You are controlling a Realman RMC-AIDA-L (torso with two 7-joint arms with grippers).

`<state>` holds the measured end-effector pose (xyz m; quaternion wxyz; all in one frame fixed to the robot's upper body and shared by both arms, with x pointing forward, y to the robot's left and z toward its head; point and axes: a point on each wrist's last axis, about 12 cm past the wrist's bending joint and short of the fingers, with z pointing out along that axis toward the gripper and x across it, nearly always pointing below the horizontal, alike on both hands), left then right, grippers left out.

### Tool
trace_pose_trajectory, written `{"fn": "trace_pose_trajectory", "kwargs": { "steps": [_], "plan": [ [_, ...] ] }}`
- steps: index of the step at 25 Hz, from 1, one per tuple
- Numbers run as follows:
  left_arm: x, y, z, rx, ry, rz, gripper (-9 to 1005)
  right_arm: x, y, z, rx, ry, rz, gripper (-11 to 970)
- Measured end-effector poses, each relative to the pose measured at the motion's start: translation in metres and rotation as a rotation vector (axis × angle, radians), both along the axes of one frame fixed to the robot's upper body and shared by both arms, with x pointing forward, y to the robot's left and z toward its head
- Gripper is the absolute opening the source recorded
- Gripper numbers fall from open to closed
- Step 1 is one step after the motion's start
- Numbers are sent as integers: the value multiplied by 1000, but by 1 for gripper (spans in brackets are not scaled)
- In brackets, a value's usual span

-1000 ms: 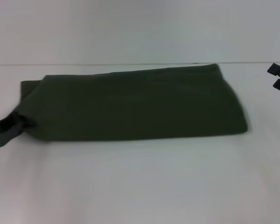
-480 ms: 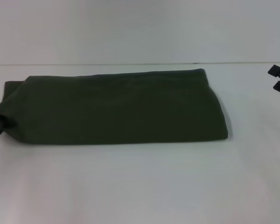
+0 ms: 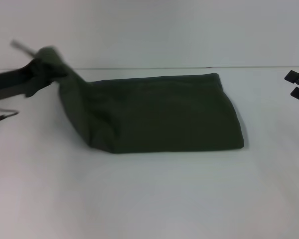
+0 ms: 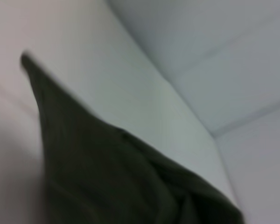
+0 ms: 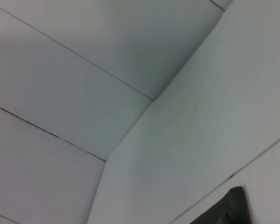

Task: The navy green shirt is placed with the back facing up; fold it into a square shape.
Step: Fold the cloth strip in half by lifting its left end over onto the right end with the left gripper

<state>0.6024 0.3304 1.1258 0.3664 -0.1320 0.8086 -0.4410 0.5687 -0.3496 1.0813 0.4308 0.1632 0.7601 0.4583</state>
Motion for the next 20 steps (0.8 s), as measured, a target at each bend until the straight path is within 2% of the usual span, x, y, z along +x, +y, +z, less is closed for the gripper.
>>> {"fn": "trace_pose_trajectory", "kwargs": {
  "steps": [6,10,11,15,20],
  "plan": [
    [25,-71,29,22,-72,-213,53,1,2,0,-1,-3,5,761],
    [32,-119,35,45,-113,-317,74,1,4,-2,-1,0,5,761],
    [35,-139,34,68,-127,-347,82,1,5,-3,-1,2,4,761],
    [38,-183,21,153,-147,-433,110,2,5,-4,-7,9,-2,760],
    [29,-233,3,417,-229,-607,146,2,6,-5,-12,12,-1,760]
  ]
}}
